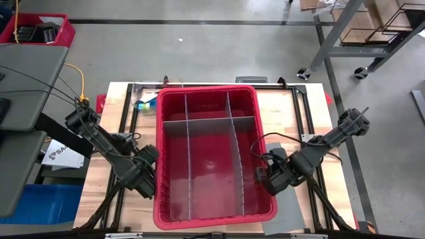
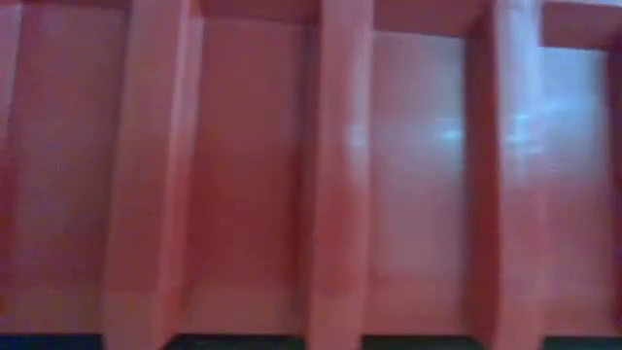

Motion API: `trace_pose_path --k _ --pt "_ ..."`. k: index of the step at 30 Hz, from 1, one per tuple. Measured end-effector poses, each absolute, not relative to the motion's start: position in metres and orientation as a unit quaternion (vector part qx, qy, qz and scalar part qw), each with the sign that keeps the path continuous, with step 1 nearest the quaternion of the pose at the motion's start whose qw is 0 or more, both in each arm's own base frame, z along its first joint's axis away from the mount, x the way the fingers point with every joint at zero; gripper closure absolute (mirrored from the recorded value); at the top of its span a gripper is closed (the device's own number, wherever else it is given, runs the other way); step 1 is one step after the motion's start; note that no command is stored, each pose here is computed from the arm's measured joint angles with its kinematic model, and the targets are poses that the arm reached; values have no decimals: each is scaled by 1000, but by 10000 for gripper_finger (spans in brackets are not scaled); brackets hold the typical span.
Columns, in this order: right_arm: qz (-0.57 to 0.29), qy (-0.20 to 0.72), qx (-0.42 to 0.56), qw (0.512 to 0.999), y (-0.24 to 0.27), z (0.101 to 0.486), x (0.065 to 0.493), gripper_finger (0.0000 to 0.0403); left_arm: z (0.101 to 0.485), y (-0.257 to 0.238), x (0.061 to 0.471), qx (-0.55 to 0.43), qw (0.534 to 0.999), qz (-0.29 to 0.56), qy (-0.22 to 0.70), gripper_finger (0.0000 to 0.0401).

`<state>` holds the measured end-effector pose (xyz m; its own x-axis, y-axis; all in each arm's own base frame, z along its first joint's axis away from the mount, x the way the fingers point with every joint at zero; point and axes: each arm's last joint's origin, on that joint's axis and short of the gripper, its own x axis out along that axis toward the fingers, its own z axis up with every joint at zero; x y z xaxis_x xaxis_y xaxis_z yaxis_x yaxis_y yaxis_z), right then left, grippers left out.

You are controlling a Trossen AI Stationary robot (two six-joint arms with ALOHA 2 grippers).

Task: Sort blocks
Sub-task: Assemble the bin divider into the red bin

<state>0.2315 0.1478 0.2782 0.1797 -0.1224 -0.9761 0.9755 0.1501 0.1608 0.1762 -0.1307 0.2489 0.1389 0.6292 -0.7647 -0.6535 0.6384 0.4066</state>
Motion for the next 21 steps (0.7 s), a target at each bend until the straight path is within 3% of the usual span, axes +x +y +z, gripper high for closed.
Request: trace_pose_path --k 21 --pt "-415 413 495 642 149 277 250 403 289 -103 148 -4 782 323 534 401"
